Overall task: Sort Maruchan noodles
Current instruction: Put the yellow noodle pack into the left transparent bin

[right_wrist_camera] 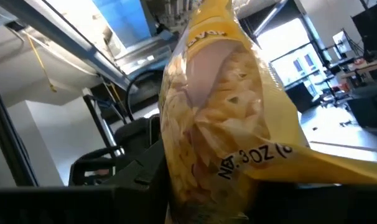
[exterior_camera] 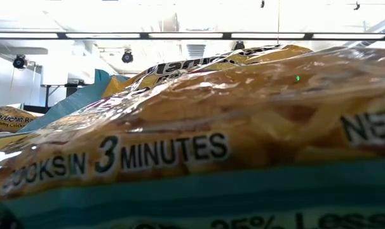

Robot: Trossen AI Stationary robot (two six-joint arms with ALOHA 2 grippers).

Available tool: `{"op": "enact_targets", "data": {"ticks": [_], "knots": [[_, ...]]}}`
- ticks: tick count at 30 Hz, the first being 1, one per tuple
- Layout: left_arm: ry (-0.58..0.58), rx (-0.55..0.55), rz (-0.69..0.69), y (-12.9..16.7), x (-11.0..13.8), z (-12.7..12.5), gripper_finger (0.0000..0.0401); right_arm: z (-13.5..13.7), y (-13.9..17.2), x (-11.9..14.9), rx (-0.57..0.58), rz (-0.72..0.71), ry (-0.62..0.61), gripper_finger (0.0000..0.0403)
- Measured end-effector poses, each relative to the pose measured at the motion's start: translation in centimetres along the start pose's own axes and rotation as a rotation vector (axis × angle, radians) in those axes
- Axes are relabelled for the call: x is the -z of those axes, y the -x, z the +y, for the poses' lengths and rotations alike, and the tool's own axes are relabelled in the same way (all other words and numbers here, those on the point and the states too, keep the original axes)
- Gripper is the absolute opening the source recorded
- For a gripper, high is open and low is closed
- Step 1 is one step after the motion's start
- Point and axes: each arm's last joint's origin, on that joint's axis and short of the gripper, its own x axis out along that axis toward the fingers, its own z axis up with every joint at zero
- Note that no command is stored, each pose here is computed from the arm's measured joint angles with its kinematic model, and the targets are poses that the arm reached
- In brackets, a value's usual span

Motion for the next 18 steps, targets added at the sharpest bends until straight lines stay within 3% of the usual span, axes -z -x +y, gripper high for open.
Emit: {"op": "enact_targets", "data": {"ticks": [7, 14, 18], "knots": [[-0.053, -0.041, 0.124, 2.1, -1.4, 0.2, 0.0208, 0.5, 1.0, -1.2, 0.03, 0.037, 0.029, 0.0139], [-0.12, -0.048, 0.207, 4.2, -2.7, 0.4, 0.0219, 0.4, 3.0, -1.1, 0.124, 0.261, 0.065, 0.0139], [-0.127, 0.005, 0.25, 4.4, -2.7, 0.3, 0.0219, 0.3, 3.4, -0.2, 0.071, 0.392, 0.057, 0.0139]]}}
